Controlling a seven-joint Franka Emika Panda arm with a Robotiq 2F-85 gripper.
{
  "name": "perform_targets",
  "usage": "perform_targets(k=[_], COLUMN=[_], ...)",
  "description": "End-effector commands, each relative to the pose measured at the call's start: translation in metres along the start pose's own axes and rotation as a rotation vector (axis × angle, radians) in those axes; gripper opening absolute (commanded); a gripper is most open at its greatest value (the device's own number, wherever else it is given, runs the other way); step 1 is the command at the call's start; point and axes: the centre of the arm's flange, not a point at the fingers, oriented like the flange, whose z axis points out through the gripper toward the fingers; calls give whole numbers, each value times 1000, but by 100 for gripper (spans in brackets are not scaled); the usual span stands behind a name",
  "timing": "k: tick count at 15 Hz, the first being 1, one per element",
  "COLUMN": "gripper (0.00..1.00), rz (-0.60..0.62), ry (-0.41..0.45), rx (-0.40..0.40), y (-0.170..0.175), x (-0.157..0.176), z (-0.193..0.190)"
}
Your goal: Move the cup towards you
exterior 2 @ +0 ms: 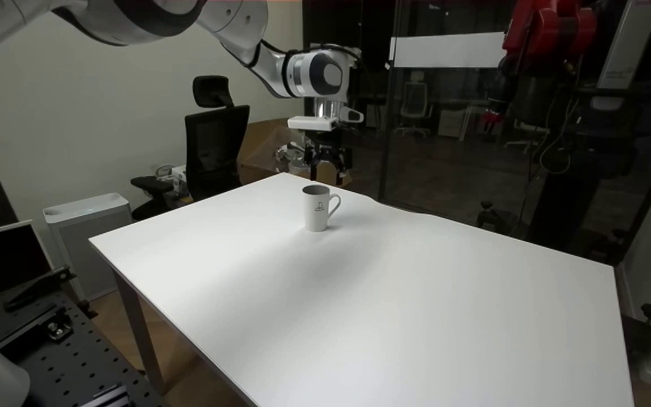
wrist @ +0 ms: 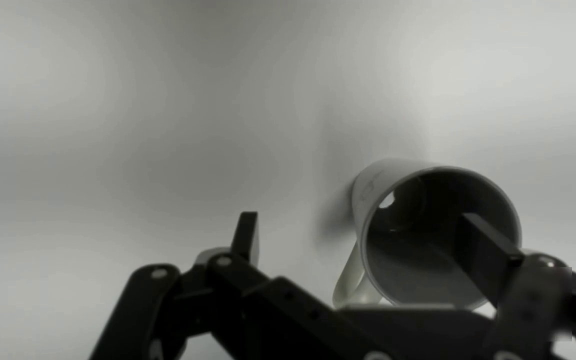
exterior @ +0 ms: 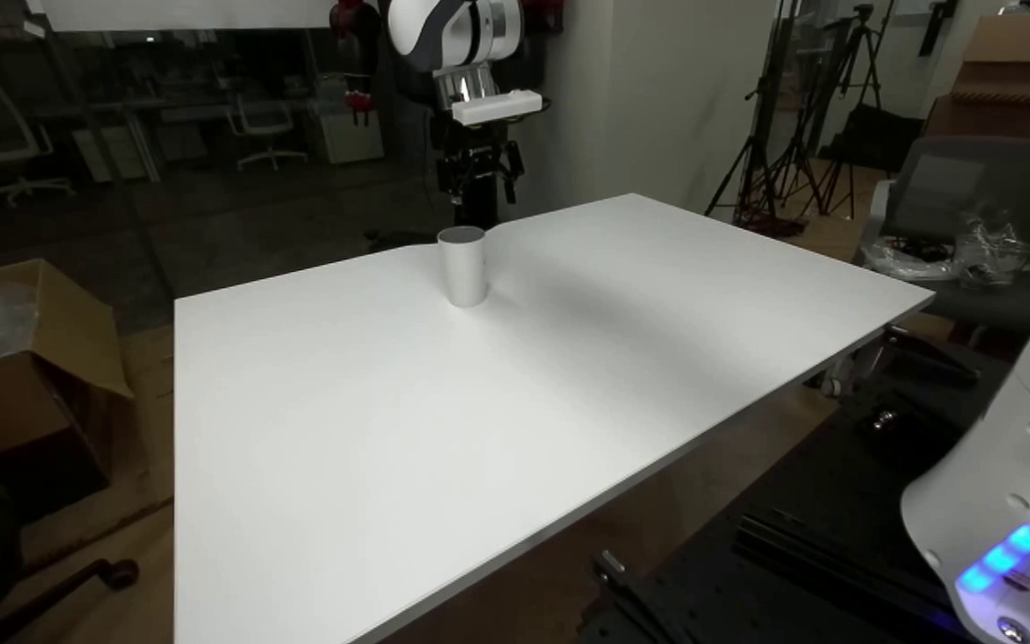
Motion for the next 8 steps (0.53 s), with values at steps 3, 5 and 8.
perform_targets(k=[3, 5, 8], gripper=[100, 100, 100], rz=[-13, -22, -25], ry=[5, 12, 23], rx=[-5, -14, -22], y=[-3, -8, -9], x=[0, 1, 4], z=[2, 8, 17])
